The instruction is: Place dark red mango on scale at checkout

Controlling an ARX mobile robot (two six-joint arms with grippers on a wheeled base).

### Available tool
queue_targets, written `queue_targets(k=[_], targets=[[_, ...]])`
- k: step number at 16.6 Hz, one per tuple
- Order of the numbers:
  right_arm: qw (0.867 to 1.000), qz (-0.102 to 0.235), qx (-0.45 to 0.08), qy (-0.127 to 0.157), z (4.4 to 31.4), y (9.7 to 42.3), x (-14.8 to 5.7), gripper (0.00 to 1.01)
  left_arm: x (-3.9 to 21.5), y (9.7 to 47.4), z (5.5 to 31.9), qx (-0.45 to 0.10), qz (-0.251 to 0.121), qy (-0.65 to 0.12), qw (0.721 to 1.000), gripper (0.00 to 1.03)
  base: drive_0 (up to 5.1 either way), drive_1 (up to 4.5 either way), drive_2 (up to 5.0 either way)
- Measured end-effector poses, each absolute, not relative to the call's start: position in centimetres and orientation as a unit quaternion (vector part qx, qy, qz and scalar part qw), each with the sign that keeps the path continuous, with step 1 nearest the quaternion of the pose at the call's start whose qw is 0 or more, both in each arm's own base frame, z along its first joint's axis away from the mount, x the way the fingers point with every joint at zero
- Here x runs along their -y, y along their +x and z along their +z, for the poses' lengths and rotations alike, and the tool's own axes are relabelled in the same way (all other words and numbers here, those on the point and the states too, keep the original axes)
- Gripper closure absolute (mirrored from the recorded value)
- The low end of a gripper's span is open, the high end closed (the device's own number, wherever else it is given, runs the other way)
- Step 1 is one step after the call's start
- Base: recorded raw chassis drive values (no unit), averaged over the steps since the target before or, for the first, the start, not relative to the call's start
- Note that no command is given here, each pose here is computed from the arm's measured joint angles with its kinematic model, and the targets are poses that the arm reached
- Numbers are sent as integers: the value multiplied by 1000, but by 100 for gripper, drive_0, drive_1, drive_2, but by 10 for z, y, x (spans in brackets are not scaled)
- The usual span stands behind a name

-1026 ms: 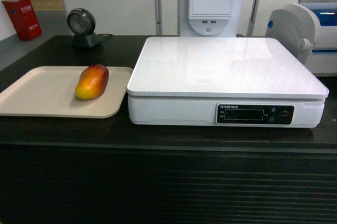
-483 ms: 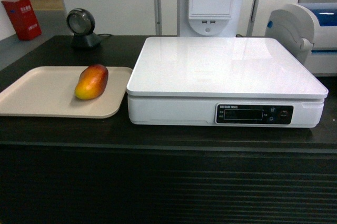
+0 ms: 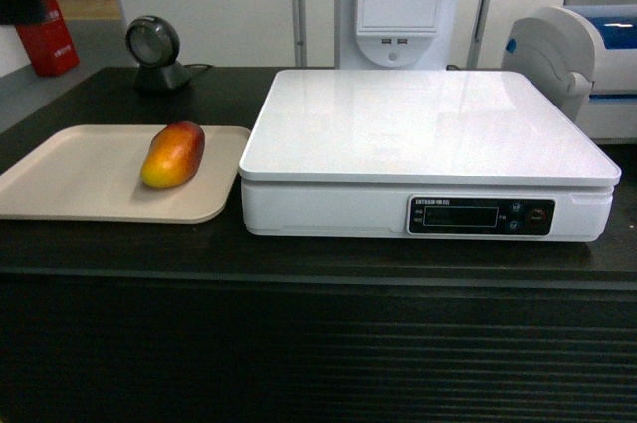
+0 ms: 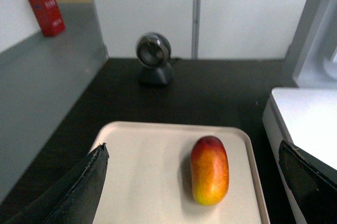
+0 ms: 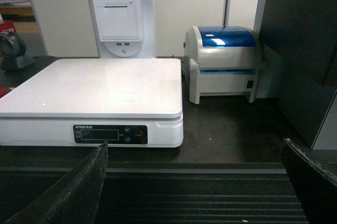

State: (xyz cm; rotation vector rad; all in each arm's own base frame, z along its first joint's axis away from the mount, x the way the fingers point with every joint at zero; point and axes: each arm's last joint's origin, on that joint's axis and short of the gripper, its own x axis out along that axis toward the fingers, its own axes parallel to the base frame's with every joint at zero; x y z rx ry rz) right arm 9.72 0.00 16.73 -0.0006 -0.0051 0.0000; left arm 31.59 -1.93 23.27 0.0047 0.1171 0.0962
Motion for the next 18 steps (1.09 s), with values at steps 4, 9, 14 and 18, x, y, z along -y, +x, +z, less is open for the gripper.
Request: queue_targets(k=[4,9,14,18], targets=[[1000,0,3,0,167,97,0,3,49,409,178,-182,8,30,983,5,0,0,0],[1000,0,3,0,167,97,0,3,66,494,137,-268,6,44,962,5,0,0,0],[1000,0,3,0,167,97,0,3,61,521,129,-308,27,48,950,5,0,0,0],[1000,0,3,0,167,97,0,3,53,524,101,-358,34,52,932,5,0,0,0]])
